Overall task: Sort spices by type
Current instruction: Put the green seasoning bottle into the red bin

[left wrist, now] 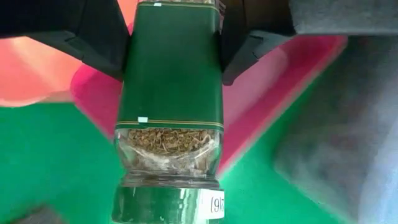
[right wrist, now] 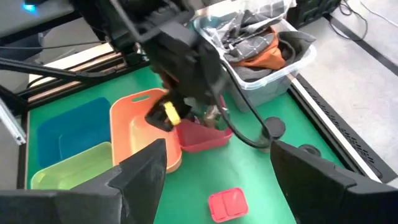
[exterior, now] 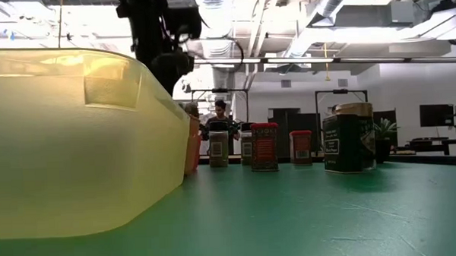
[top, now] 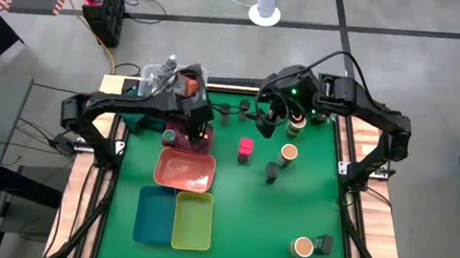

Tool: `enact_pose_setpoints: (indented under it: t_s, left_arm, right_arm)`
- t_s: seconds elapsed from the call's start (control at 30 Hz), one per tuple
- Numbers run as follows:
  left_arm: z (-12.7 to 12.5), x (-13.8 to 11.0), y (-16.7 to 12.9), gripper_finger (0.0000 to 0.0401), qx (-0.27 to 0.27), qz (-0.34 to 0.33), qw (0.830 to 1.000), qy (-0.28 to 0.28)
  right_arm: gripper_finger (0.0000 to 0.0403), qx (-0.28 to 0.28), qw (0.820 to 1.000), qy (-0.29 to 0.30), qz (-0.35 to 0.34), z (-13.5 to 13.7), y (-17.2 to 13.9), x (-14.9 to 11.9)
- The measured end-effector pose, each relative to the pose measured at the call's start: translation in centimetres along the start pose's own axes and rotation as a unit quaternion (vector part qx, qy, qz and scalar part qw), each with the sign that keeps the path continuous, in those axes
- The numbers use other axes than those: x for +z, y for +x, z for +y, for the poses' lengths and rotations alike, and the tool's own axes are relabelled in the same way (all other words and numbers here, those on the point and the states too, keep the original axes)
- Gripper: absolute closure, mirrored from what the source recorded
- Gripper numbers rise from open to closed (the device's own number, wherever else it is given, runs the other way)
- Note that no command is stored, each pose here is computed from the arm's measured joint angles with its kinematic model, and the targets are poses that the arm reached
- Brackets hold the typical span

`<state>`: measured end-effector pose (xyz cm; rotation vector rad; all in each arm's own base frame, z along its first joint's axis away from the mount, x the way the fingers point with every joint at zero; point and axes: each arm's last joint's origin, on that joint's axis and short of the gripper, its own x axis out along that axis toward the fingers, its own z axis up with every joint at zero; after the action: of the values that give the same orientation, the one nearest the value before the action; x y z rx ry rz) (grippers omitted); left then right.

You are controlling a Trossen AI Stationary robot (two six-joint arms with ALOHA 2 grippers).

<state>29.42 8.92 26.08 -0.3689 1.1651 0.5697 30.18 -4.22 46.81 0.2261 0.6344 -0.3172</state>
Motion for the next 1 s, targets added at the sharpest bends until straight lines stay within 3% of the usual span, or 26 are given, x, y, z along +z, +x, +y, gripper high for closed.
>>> enact_pose_setpoints:
  t_s: [0.17,0.3,0.43,0.67,0.83,1.0]
  left_arm:
    - [-0.3,-0.5,-2.2,0.0209,0.032,-0.085,0.995,0.043]
    - [-0.4,-1.6,-2.7,0.0209,0.016,-0.146,0.988,0.056]
    - [0.1,-3.2,-2.7,0.0209,-0.005,-0.182,0.983,0.026]
    - [1.4,-5.8,-3.6,0.0209,-0.024,-0.219,0.974,-0.049]
    - [1.2,-7.2,-4.7,0.0209,-0.049,-0.281,0.957,-0.051]
    - [0.6,-8.4,-5.2,0.0209,-0.077,-0.334,0.939,-0.018]
  right_arm:
    - [0.009,-0.006,1.0,-0.014,0.014,-0.1,1.1,-0.1]
    - [0.009,0.011,0.999,-0.036,0.028,0.4,3.6,0.0]
    - [0.009,0.034,0.996,-0.066,0.044,1.4,6.4,-0.2]
    - [0.009,0.074,0.988,-0.138,-0.016,4.6,8.1,0.3]
    - [0.009,0.067,0.989,-0.131,-0.007,4.2,10.9,0.2]
    - [0.009,0.066,0.991,-0.112,-0.021,3.4,12.7,0.6]
